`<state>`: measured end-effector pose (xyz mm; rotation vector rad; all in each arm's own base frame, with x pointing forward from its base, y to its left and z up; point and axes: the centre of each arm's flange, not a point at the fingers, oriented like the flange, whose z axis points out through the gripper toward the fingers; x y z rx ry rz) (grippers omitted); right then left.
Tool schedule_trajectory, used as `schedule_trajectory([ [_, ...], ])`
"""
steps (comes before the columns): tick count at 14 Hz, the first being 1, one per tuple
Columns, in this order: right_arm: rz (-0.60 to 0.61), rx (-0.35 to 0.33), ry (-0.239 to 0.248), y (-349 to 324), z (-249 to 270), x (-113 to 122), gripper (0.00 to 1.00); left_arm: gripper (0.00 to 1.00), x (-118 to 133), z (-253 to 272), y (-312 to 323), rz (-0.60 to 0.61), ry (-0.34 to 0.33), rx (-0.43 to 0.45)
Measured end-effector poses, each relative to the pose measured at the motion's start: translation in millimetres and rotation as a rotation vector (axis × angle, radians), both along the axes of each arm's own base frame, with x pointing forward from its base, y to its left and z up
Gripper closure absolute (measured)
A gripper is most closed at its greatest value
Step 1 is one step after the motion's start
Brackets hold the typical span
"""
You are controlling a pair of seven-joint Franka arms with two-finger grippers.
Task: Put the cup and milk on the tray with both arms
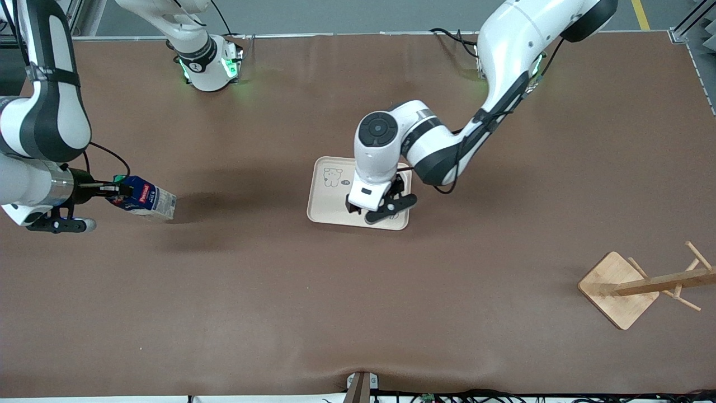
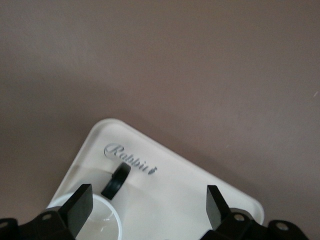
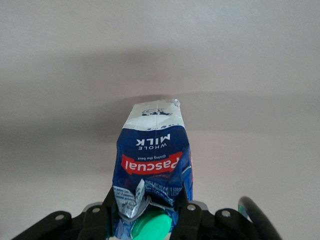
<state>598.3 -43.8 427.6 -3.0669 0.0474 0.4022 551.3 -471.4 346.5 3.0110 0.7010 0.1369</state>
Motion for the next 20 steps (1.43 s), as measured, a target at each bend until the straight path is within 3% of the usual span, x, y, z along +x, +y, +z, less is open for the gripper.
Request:
schedule_trajectory([
  [3, -0.001, 0.058, -0.026, 51, 20, 8, 0.53, 0.0, 30, 65, 59, -0.008, -0.033, 0.052],
  [8, -0.053, 0.042, 0.043, 174, 14, -8, 0.53, 0.0, 64, 157, 190, -0.167, -0.024, 0.159],
  [10, -0.082, 0.094, 0.084, 224, 7, -19, 0.53, 0.0, 72, 189, 248, -0.198, -0.011, 0.151],
  [14, -0.144, 0.175, 0.139, 288, -15, -29, 0.53, 0.0, 67, 250, 339, -0.267, -0.021, 0.093],
  [20, -0.178, 0.148, 0.107, 394, -36, -47, 0.53, 0.0, 34, 300, 383, -0.338, 0.001, 0.157],
])
